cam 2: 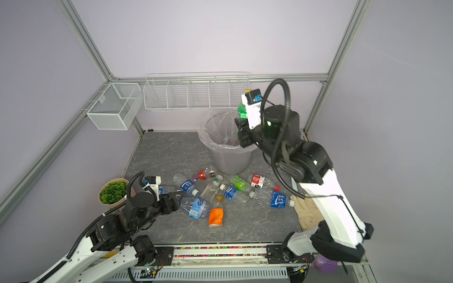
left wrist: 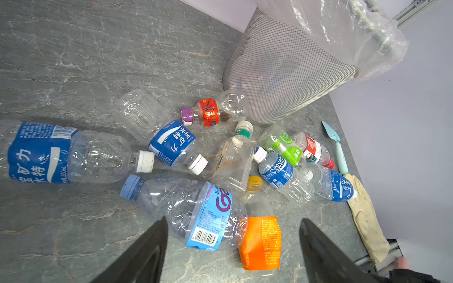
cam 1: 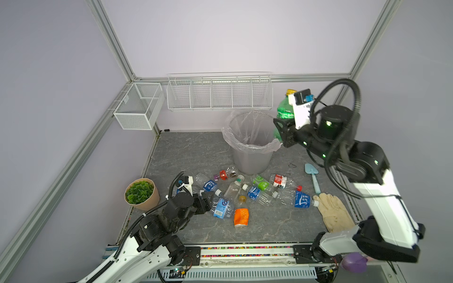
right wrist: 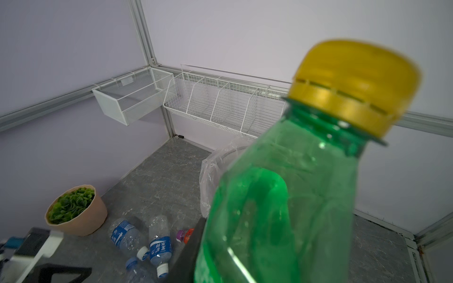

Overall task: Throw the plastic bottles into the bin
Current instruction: 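Lift the green bottle and carry it over the bin with the right gripper, then release the green bottle into the bin and withdraw the right gripper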

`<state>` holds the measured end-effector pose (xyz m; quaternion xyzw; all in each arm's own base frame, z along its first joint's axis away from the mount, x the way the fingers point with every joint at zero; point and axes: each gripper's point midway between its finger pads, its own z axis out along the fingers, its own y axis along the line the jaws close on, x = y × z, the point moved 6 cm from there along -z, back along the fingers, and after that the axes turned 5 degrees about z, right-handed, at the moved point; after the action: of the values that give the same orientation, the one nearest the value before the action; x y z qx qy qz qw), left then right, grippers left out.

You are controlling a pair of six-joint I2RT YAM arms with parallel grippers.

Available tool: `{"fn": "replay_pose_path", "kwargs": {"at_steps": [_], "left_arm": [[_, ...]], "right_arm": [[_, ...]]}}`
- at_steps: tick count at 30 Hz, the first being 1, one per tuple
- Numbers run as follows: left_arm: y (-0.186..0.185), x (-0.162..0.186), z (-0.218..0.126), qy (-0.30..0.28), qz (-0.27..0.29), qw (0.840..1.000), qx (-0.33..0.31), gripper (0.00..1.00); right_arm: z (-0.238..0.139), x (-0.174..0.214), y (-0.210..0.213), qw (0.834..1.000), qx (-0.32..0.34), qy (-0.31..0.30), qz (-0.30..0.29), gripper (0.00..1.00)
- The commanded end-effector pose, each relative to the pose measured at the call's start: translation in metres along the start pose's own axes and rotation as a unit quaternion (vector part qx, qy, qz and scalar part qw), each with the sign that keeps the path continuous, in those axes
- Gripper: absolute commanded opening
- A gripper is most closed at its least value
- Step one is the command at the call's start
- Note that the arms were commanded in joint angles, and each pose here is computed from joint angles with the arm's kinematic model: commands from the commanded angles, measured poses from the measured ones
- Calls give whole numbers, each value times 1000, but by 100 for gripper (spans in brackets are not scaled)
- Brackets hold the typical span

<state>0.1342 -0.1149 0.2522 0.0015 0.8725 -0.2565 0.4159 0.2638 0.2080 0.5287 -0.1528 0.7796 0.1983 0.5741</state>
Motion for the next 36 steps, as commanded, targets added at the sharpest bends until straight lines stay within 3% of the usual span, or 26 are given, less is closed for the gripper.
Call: {"fn": "replay_pose_path", "kwargs": {"at_steps": [1, 2, 4, 6, 11, 27, 36], "left_arm": [[-2, -6, -10, -6, -4, 1000, 7, 83], [-1, -7, -13, -8, -3, 1000, 6, 83], [2, -7, -18, -10, -2, 1000, 1, 84], [7, -6, -23, -12, 0, 1000, -7, 84], [14, 1, -24, -8, -7, 1000, -13, 84], [19, 33, 3, 82, -2, 996, -39, 84], [21, 65, 30, 131, -53, 989, -45, 86]], "right_arm": [[71, 42, -19, 988, -15, 139, 58, 55], [84, 48, -28, 986, 26, 160, 50, 91], [88, 47, -37, 981, 101, 164, 28, 88], [76, 34, -31, 985, 113, 131, 9, 88], [43, 15, -19, 996, 65, 64, 17, 88], [-12, 41, -11, 997, 26, 69, 32, 88], [-34, 67, -19, 996, 18, 67, 57, 88]]}}
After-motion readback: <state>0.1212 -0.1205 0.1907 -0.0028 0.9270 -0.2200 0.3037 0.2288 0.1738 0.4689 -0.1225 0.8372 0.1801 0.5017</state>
